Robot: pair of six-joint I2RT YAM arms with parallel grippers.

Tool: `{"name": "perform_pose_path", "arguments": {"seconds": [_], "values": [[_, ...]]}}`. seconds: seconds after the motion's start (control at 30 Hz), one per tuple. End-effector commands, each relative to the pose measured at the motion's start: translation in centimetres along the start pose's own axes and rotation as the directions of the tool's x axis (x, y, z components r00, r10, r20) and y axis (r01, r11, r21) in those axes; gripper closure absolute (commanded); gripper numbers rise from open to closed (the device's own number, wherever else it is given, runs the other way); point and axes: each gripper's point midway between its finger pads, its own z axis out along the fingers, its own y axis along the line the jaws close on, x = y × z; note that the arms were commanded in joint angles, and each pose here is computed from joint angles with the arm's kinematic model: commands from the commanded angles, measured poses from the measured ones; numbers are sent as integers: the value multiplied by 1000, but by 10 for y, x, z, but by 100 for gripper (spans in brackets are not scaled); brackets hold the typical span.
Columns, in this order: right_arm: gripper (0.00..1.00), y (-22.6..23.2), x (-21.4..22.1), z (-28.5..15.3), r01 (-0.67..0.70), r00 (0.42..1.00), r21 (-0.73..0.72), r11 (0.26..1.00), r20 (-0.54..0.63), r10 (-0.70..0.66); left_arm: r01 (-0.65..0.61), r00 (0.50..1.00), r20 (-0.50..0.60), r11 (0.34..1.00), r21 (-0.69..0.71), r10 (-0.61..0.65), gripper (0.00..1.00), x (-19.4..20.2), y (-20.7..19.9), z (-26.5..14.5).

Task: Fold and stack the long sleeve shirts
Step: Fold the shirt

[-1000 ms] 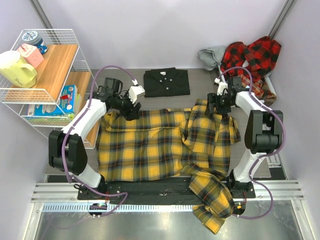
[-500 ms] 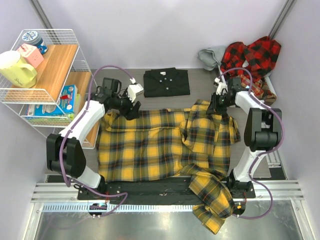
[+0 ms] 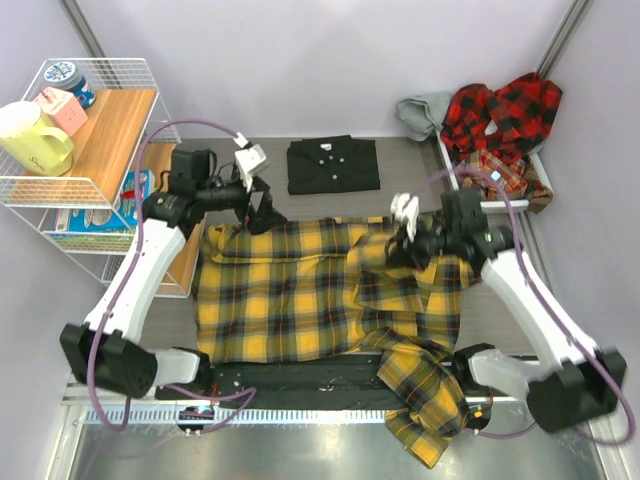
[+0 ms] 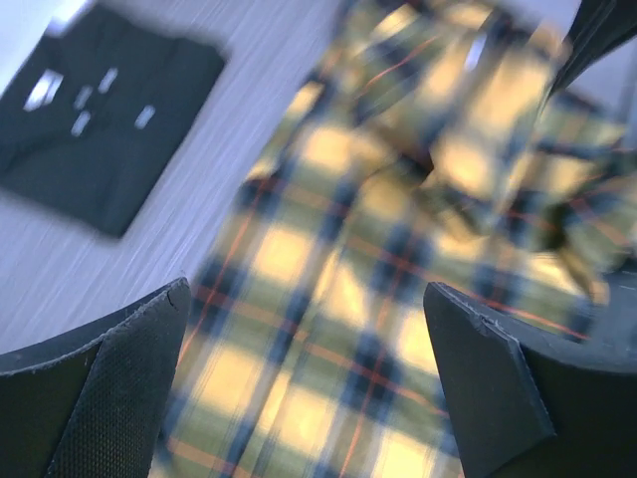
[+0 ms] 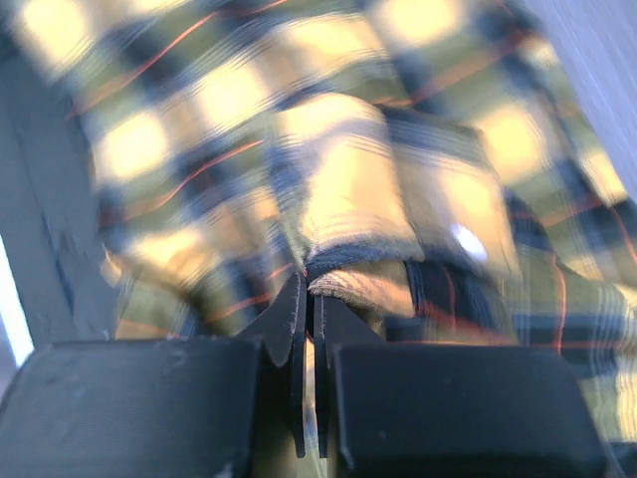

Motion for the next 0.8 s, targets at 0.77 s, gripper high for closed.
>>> {"name": "perform_pose_path", "arguments": {"seconds": [0.77], "values": [[99, 85, -17, 0, 741, 665, 5, 672, 135, -734, -190, 979, 150, 890, 415, 139, 11, 23, -208, 146]]}}
